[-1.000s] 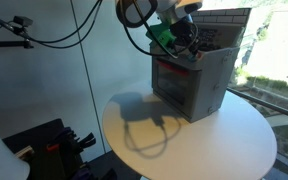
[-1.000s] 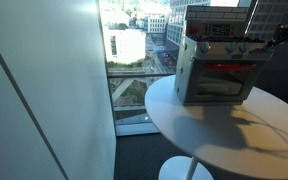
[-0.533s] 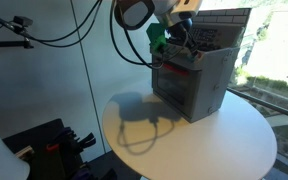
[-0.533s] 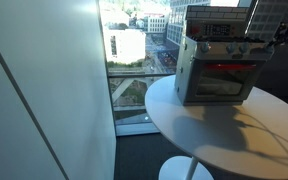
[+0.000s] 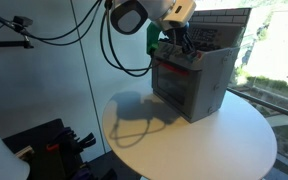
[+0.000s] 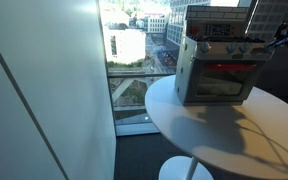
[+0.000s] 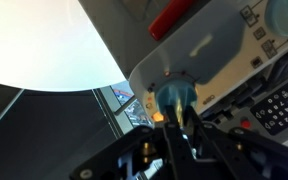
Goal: Turn the knob on the far right to the right
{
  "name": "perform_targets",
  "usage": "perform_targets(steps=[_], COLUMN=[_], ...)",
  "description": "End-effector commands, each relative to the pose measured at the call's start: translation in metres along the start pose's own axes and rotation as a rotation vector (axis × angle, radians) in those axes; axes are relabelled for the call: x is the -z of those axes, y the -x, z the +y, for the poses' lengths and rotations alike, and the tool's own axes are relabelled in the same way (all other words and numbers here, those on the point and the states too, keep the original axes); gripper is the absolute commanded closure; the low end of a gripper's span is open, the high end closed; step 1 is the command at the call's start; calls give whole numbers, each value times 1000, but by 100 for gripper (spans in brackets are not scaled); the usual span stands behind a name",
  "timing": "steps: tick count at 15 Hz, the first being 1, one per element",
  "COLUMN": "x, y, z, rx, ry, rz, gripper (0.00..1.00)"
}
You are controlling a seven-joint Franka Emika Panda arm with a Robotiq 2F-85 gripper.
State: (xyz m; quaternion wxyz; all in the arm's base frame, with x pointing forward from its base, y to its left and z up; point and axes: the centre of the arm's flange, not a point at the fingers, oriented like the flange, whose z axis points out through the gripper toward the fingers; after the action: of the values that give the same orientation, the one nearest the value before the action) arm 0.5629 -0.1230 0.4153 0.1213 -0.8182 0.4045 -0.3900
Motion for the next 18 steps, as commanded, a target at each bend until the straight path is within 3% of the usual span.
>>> perform_targets(steps=[1, 10, 11, 12, 18], x=[7, 16, 17, 19, 47], y=[-12, -8, -8, -8, -26], z=[3, 2, 2, 2, -9], rx=[-110, -241, -241, -241, -257], ry=[-18, -53, -54, -58, -113], rz=[78, 90, 88, 92, 158], gripper=[95, 94, 61, 60, 15])
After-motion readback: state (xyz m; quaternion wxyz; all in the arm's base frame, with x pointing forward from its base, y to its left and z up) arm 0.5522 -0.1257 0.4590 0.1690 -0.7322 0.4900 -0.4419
